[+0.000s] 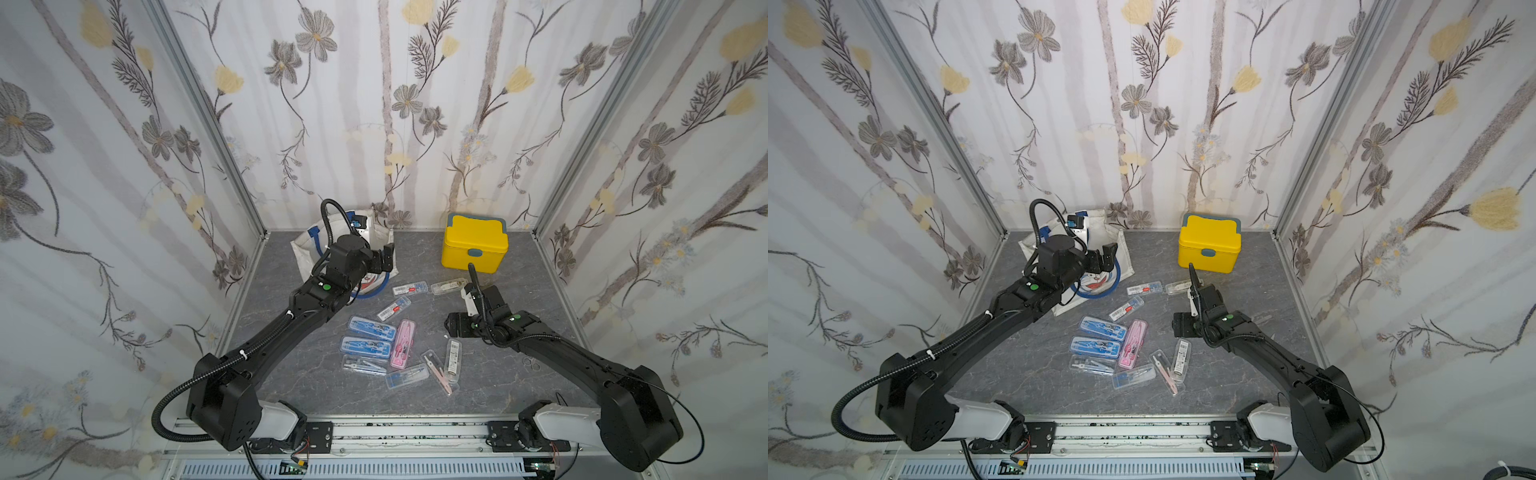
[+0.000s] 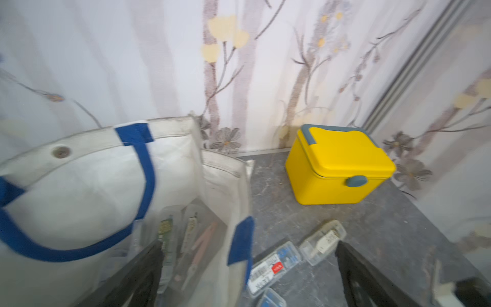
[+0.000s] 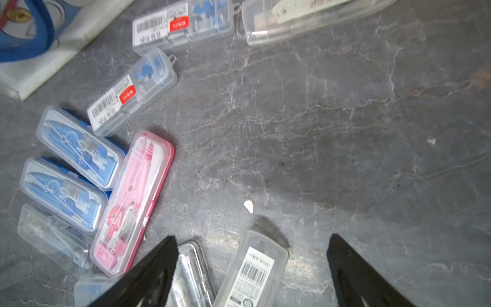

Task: Put the compass set into the canvas bag
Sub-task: Pick up the compass set at the center of the board.

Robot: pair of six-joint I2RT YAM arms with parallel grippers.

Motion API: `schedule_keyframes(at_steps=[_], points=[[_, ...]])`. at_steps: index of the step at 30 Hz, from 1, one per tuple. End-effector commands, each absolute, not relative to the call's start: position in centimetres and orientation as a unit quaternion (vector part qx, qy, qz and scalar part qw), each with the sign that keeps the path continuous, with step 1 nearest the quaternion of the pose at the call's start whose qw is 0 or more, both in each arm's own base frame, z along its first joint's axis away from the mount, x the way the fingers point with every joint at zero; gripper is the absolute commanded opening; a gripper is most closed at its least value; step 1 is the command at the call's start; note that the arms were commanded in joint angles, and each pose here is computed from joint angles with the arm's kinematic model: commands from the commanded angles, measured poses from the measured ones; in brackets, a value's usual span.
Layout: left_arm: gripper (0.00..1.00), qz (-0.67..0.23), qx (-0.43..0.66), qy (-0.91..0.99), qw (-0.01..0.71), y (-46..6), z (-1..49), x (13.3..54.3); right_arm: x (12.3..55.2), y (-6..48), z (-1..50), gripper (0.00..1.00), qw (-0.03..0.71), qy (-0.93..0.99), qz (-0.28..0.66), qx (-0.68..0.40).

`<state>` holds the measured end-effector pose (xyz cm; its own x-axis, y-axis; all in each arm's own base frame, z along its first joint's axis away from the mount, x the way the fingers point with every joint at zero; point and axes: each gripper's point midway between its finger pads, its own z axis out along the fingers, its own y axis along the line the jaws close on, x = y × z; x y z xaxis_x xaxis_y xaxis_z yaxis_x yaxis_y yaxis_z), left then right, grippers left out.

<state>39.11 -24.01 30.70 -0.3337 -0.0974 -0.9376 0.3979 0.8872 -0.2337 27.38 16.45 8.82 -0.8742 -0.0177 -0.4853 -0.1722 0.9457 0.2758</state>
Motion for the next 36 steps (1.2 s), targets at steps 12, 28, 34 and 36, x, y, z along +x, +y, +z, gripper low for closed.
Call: schedule_keyframes(at_steps=[12, 28, 34, 36], points=[[1.0, -0.437, 0.202, 0.716, 0.505, -35.5, 29.5, 31.8, 22.1, 17.7, 4.6, 0.83, 0.159, 0.976, 0.143, -0.03], [1.0, -0.408, 0.211, 0.721, 0.518, -35.2, 28.1, 32.4, 20.5, 17.2, 2.0, 0.69, 0.11, 0.989, 0.102, -0.002], [1.0, -0.404, 0.212, 0.726, 0.514, -35.4, 27.5, 32.6, 21.5, 16.5, 1.9, 0.62, 0.125, 0.989, 0.074, -0.001], [1.0, -0.401, 0.212, 0.728, 0.514, -35.4, 27.4, 32.7, 21.9, 16.5, 1.7, 0.59, 0.126, 0.99, 0.068, -0.003]])
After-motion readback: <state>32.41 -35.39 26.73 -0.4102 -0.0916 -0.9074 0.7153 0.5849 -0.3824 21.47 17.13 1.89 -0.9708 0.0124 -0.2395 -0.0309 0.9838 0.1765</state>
